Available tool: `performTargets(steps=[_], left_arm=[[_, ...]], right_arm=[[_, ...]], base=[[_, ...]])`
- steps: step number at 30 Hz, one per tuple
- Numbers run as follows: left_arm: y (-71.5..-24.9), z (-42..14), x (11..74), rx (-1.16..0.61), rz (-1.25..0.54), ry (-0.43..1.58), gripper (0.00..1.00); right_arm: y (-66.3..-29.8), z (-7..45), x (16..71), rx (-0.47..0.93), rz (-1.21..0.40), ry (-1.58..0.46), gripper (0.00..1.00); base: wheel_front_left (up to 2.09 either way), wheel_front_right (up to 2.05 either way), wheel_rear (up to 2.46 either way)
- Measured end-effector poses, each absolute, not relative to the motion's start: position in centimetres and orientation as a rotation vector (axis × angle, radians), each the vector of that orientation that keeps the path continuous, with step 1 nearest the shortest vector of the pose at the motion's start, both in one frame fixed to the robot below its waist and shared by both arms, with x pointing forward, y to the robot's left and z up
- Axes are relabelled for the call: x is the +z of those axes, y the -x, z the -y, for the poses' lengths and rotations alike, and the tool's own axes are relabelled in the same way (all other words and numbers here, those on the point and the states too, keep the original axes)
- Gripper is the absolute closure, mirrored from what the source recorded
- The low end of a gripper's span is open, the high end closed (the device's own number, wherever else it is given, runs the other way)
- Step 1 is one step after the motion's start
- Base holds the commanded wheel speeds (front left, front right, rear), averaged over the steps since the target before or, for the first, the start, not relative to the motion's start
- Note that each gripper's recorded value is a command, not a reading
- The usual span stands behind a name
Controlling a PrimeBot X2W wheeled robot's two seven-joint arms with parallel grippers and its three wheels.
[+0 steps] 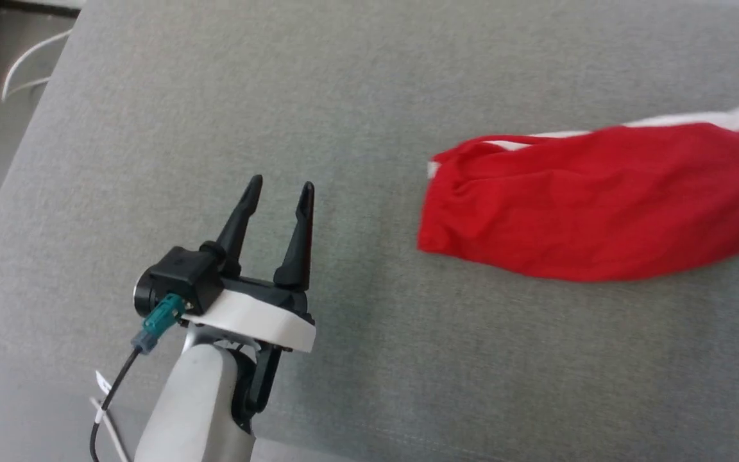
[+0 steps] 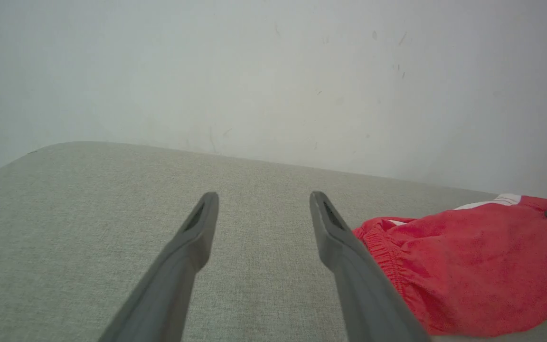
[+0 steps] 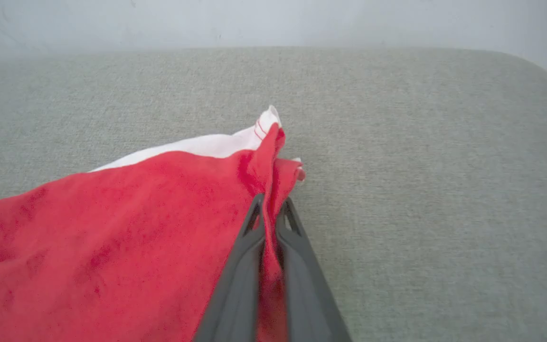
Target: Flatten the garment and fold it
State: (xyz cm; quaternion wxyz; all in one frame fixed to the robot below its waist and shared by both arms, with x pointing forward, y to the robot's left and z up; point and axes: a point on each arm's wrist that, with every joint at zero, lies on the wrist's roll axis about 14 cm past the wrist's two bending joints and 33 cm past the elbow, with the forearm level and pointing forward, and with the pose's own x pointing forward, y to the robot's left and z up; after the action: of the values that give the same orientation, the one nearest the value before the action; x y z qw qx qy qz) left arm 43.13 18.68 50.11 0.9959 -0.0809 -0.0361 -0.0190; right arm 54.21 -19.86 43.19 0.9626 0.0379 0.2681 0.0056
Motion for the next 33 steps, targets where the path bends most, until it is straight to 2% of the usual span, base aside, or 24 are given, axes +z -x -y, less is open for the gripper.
performTargets(steps=[7, 12, 20, 27, 33], left_arm=[[-43.4, -16.7, 50.3, -0.101, 0.073, 0.163, 0.0], [-43.3, -15.7, 50.5, -0.131, 0.074, 0.167, 0.0], [-42.8, -15.3, 50.6, -0.146, 0.073, 0.168, 0.0], [-42.4, -16.0, 50.4, -0.128, 0.065, 0.171, 0.0], [-42.1, -16.6, 49.9, -0.107, 0.05, 0.18, 0.0]], right_arm=[[-50.5, 25.7, 45.8, -0.135, -0.488, 0.008, 1.0], [-50.2, 25.4, 48.5, -0.116, -0.408, 0.103, 1.0], [-50.8, 16.0, 50.6, 0.171, -0.351, 0.281, 1.0], [-49.2, 7.1, 47.7, 0.477, -0.44, 0.418, 1.0], [-47.7, 2.9, 44.1, 0.661, -0.549, 0.505, 1.0]], base=[[0.0, 0.0, 0.0], [0.0, 0.0, 0.0], [0.0, 0.0, 0.0], [0.0, 0.0, 0.0], [0.0, 0.0, 0.0]])
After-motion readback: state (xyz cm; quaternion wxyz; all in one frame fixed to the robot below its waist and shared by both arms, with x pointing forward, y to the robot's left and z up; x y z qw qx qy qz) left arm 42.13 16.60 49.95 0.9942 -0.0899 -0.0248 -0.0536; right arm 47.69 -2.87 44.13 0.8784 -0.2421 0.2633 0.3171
